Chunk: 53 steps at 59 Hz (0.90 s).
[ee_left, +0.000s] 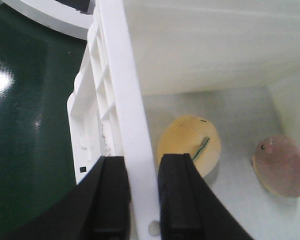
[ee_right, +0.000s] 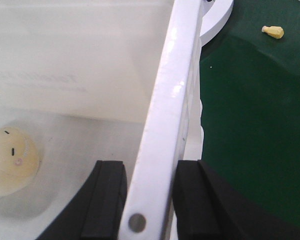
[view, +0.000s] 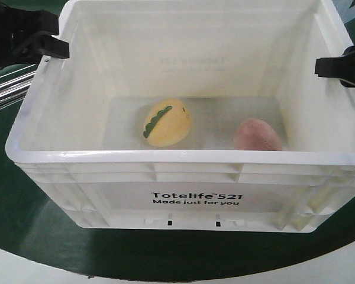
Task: Place moving items into box and shelve
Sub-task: 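Lift the crate by its rims with both grippers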
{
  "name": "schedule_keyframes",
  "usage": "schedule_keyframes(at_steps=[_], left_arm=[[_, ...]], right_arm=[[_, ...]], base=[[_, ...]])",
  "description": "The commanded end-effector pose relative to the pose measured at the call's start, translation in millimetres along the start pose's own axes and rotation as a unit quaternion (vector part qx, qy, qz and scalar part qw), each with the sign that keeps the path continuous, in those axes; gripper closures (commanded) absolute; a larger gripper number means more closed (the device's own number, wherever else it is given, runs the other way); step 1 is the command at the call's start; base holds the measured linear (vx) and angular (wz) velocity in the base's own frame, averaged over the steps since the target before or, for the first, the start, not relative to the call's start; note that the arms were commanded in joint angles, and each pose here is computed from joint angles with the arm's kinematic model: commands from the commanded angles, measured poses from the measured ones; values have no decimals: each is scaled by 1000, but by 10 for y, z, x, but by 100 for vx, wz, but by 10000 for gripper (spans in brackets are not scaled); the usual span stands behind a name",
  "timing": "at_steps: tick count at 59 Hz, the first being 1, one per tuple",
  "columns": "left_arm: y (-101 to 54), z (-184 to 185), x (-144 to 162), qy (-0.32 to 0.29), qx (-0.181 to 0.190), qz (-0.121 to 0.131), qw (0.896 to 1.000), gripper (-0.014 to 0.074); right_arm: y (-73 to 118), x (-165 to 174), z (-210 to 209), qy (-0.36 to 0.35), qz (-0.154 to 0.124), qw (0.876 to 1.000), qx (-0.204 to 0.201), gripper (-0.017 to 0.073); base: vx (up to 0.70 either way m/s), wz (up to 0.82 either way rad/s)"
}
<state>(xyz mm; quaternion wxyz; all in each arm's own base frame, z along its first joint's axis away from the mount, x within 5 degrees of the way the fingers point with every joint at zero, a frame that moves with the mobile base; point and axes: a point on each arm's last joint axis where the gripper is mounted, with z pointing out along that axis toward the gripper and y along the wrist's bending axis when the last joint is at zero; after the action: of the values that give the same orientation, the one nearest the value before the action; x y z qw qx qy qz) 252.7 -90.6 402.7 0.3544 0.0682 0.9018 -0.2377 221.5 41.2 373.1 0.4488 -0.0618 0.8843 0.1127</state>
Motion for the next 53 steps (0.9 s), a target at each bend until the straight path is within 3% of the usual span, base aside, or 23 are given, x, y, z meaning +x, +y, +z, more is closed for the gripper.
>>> schedule_keyframes(at_steps=[1, 53], left_arm=[[-187, -278, -171, -96, 45, -4, 994, 600], [-187, -279, -174, -98, 45, -4, 994, 600]], right_arm=[[35, -259, -188, -108, 13, 994, -5, 565], [35, -259, -188, -108, 13, 994, -5, 565]], base=[[0, 0], [0, 0]])
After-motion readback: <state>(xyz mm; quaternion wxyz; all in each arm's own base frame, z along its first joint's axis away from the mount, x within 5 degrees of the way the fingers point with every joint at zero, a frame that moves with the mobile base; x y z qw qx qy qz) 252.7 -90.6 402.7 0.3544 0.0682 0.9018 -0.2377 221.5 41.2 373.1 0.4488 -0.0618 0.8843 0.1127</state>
